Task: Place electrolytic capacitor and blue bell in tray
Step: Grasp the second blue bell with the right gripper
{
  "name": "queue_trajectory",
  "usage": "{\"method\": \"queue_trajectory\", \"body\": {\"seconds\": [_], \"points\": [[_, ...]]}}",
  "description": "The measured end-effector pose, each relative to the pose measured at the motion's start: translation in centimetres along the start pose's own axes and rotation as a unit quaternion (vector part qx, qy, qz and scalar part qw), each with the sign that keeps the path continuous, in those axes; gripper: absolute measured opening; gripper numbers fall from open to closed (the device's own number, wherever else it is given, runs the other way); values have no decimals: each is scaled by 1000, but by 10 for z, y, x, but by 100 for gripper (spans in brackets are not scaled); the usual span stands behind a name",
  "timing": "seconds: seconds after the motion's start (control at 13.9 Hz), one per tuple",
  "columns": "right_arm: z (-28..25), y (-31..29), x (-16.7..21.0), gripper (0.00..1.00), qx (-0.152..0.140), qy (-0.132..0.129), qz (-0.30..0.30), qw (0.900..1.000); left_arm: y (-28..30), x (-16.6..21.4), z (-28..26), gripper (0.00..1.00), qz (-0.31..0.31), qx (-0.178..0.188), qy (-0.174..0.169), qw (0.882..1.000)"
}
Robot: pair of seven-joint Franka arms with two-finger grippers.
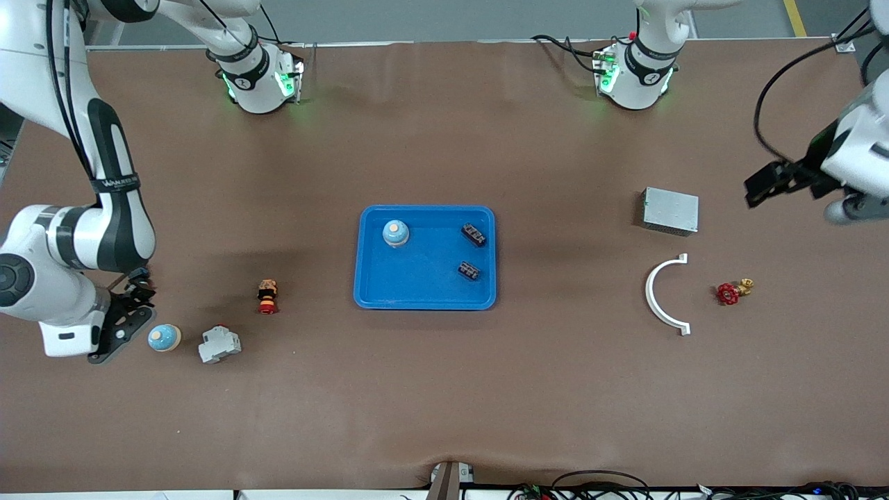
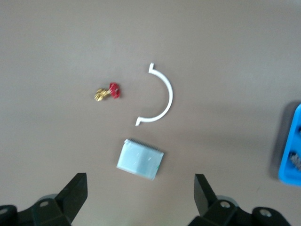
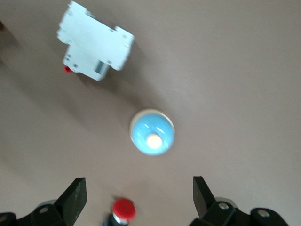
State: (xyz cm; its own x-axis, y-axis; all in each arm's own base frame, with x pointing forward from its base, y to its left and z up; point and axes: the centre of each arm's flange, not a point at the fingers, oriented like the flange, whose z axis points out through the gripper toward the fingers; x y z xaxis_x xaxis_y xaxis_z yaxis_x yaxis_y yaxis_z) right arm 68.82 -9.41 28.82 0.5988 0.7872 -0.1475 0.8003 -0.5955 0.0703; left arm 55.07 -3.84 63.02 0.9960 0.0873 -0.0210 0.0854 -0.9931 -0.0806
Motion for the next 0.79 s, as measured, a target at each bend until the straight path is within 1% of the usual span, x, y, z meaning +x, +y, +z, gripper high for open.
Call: {"method": "queue_trajectory", "body": {"seconds": [0.07,0.14,0.29,0.58,0.79], "points": [[6,-1,3,100,3,5,-5,1000,-4,-10,-6,100,7,1,-3,1000],[11,0,6,100,0,9,-11,1000,-4,-17,-11,100,17,1,-3,1000],[18,4,8,100,-13,18,-23,999,0,-25,-16,100,37,2,-1,999],[36,14,6,100,-28,27,-32,999,2,-27,-15,100,44,2,-1,999],[50,15,6,100,-23,25,-32,999,6,-27,-15,100,49,2,2,999]]}}
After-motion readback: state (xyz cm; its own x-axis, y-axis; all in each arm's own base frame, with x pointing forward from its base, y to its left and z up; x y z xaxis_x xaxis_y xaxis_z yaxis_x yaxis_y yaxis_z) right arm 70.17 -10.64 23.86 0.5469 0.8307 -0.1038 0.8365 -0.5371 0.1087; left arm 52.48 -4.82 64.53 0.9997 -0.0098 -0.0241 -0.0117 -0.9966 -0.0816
